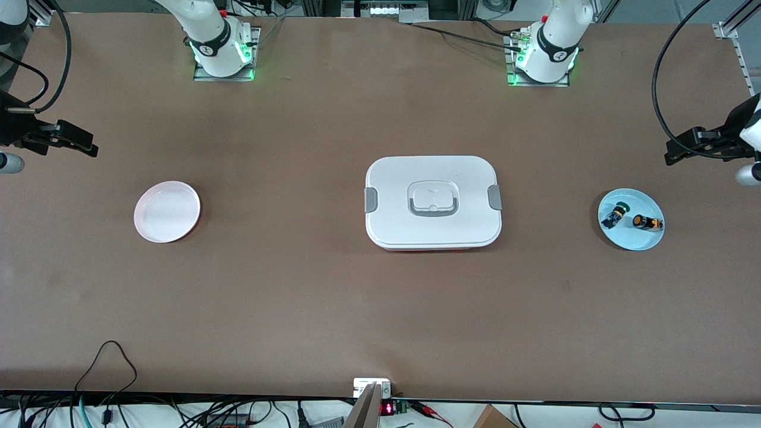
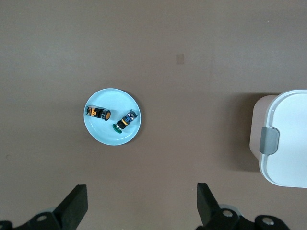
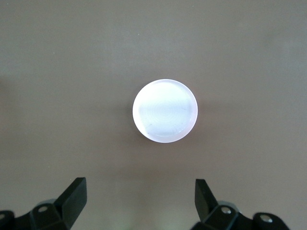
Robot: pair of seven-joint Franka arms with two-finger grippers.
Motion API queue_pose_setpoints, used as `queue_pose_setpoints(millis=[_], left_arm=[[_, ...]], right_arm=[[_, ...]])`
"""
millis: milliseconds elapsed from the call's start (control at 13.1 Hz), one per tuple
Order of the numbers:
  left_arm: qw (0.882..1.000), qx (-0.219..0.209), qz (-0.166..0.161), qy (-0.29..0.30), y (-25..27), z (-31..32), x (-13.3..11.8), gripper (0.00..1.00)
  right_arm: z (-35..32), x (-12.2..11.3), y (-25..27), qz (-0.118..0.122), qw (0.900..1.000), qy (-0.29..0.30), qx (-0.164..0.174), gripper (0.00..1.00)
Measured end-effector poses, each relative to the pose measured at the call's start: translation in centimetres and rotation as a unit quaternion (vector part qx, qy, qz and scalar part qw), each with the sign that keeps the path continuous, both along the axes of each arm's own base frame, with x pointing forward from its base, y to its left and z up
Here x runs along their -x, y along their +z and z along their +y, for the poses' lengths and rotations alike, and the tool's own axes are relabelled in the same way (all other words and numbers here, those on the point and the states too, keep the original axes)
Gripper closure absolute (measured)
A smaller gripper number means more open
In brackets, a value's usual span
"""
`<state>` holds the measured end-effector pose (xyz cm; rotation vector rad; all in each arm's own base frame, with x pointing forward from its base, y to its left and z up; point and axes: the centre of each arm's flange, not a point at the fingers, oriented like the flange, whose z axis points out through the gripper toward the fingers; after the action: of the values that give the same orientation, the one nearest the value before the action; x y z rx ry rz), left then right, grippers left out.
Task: Transfer orange switch to right arm and place
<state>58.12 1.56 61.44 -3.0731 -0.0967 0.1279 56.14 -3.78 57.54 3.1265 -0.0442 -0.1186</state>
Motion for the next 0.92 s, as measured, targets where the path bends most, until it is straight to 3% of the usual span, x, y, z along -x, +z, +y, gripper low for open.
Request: queue_pose_setpoints(millis=[915], left_arm=[[1.000, 0.001, 0.010, 0.006, -1.0, 0.8, -0.5, 0.00]], right_arm=[[0.0, 0.0, 0.0, 0.000, 1.000, 0.000, 0.000, 0.00]])
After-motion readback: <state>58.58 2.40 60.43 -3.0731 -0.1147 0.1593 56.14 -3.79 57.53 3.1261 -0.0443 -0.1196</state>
